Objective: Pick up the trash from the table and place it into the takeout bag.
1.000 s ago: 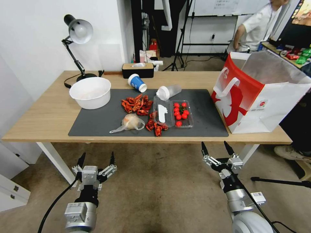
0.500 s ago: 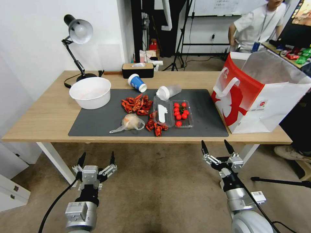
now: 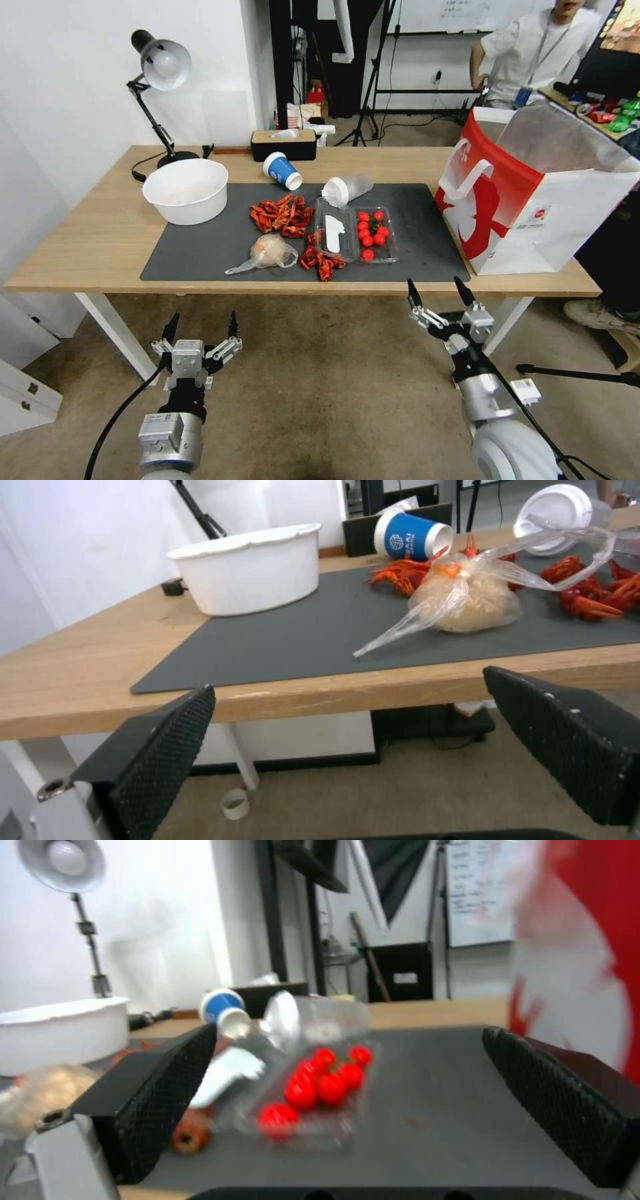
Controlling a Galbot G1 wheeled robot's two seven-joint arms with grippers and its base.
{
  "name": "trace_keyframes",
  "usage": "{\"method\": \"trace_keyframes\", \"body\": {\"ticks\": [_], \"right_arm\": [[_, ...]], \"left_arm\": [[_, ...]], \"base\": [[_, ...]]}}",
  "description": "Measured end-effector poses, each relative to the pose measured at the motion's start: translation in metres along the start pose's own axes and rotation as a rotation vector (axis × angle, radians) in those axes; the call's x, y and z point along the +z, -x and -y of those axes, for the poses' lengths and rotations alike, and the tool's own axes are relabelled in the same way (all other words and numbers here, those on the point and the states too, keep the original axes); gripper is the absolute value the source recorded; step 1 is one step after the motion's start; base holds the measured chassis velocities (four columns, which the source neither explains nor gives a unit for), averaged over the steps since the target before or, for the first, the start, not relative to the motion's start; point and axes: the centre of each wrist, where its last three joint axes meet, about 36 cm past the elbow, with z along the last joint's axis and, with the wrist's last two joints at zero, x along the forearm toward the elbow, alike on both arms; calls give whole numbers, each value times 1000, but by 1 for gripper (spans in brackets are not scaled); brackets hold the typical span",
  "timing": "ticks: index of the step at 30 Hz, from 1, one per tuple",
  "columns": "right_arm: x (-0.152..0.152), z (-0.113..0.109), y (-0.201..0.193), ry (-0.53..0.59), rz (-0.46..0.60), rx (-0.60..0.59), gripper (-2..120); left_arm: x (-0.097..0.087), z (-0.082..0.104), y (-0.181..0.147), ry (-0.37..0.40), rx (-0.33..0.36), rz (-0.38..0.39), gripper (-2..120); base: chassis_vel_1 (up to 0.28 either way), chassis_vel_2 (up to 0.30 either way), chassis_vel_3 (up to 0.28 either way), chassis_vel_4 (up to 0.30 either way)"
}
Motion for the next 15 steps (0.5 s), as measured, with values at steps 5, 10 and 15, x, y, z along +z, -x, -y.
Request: {"method": "trace_keyframes", "body": {"ticks": [5, 10, 15], "right_arm": [[-16, 0, 28, -19, 10, -53, 100], [-40, -3, 70, -48, 14, -113, 100], [-57, -9, 111, -72, -18, -129, 100]], "left_arm": [[-1, 0, -1, 1, -1, -1, 100], [-3, 0, -1, 2, -2, 4, 100], [-3, 1, 2, 5, 8, 9, 100]], "base": [[0, 0, 0, 0], [0, 0, 0, 0], [0, 0, 0, 0]]}}
